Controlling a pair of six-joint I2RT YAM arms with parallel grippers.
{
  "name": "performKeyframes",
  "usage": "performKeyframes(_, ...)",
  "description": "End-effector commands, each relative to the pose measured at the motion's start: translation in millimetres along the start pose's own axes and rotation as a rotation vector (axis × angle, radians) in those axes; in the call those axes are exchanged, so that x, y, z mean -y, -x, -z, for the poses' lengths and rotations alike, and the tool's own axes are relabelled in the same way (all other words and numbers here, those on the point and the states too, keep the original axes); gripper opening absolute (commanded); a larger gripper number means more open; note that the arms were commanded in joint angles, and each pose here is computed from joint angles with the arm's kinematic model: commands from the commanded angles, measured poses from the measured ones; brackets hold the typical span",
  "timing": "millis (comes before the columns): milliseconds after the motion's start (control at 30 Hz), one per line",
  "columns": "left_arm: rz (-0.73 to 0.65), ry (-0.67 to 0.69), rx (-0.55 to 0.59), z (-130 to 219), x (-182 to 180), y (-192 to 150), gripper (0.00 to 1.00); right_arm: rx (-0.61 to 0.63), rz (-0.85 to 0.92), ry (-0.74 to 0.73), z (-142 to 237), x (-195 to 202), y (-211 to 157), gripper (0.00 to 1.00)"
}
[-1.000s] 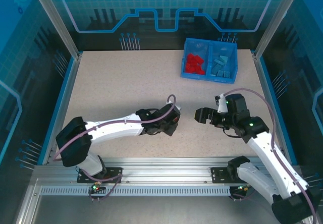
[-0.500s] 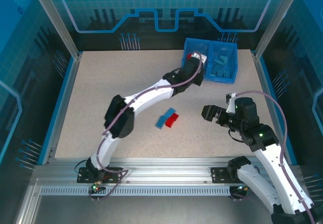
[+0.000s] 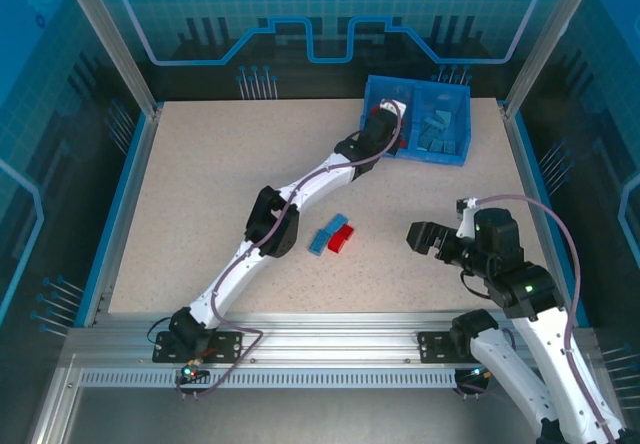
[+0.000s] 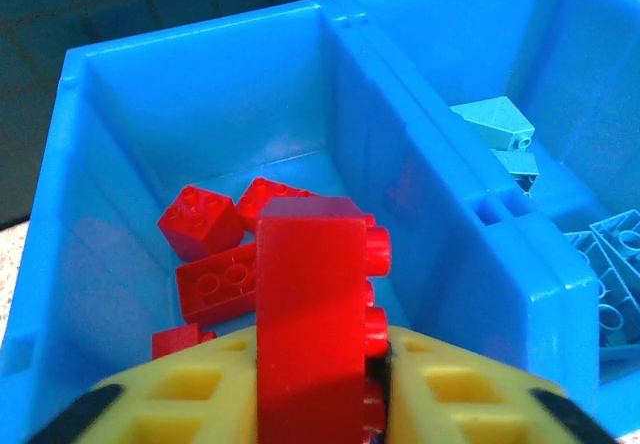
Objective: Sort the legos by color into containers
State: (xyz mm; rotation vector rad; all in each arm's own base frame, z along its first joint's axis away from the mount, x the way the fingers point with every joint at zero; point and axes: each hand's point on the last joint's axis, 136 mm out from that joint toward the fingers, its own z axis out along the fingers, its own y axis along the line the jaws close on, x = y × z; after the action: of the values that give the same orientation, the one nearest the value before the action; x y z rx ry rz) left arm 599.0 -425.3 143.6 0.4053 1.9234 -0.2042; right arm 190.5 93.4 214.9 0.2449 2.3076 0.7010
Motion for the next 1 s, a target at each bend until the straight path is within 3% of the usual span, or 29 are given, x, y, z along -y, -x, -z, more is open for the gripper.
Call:
performKeyframes(0, 0.021, 0.014, 0.120, 5, -8, 40, 0.51, -0.001, 0.020, -0.007, 8, 3, -4, 0.99)
performKeyframes(167, 0.047, -0.007, 0.135, 30, -5, 67, 0.62, 0.012, 0.024, -0.017, 12, 3, -2, 0.99)
performKeyframes(300, 0.092, -0.033, 0.190, 90, -1, 113, 0.64, 0.006, 0.017, -0.017, 7, 4, -3, 0.99)
performKeyframes(433, 0.146, -0.165, 0.258, 168, 10, 131, 0.65, -0.013, 0.032, 0.005, -2, 1, -2, 0.99)
performKeyframes(633, 0.084, -0.401, 0.137, 293, 27, 71, 0.74, -0.086, 0.104, 0.057, -24, -18, 2, 0.99)
performKeyframes(833, -0.175, -0.442, -0.023, 402, 13, -10, 0.80, -0.173, 0.304, 0.046, -66, -51, -5, 0.99)
performKeyframes(967, -0.301, -0.447, -0.134, 444, -16, -59, 0.83, -0.255, 0.443, 0.036, -101, -76, -18, 0.99)
